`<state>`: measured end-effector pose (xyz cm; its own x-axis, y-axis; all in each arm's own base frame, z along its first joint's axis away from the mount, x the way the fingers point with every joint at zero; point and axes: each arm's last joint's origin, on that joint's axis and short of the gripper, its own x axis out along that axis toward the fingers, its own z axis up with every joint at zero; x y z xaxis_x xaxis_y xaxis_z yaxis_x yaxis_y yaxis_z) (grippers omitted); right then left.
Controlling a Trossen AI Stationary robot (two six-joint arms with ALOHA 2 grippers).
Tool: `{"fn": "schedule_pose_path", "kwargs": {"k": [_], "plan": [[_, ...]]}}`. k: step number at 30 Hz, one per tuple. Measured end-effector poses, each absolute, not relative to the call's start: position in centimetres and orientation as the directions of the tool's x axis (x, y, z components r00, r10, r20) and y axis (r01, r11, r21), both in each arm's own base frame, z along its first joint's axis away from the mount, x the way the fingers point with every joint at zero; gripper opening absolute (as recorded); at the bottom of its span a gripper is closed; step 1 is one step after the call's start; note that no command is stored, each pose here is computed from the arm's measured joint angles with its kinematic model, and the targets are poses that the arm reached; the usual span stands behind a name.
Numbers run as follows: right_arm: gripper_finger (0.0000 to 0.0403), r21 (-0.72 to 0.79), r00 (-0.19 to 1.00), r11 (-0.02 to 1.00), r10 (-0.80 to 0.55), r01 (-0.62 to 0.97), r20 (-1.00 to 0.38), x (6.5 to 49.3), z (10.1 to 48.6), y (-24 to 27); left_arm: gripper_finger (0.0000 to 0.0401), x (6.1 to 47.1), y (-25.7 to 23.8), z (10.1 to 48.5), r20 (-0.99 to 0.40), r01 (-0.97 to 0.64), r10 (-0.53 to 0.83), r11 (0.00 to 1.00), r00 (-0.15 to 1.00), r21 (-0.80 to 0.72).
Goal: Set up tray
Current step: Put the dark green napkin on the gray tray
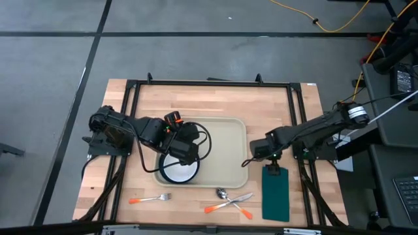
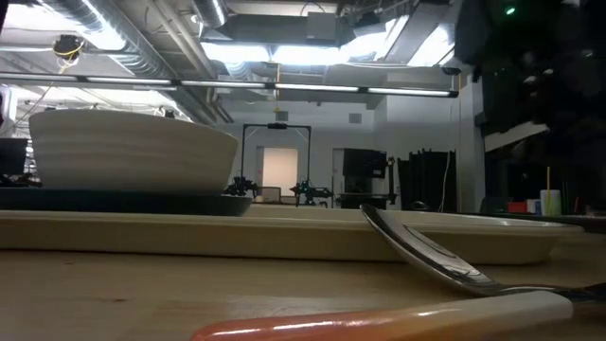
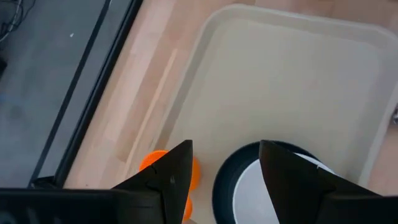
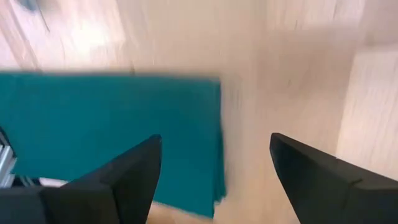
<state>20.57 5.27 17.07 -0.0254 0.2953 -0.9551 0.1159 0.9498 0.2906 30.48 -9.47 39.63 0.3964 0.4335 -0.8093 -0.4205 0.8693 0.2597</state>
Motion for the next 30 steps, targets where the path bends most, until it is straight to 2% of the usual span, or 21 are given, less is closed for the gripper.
{"fn": "schedule_pose_path", "kwargs": {"k": [5, 18, 30], "plan": [[0.03, 0.313, 0.027, 0.944, 0.312, 0.105, -0.95, 21.7, 16.5, 4.1, 0.018, 30.5, -9.5, 39.6, -0.809, -0.432, 0.434, 0.866, 0.396, 0.253], [0.03, 0.352, 0.036, 0.934, 0.35, 0.063, -0.936, 21.4, 15.3, 3.6, 0.018, 30.5, -9.5, 39.6, -0.817, -0.422, 0.421, 0.873, 0.394, 0.246], [0.03, 0.469, 0.033, 0.877, 0.468, 0.105, -0.883, 20.1, 13.2, 3.8, 0.018, 30.5, -9.5, 39.6, -0.814, -0.423, 0.426, 0.871, 0.395, 0.251]]}}
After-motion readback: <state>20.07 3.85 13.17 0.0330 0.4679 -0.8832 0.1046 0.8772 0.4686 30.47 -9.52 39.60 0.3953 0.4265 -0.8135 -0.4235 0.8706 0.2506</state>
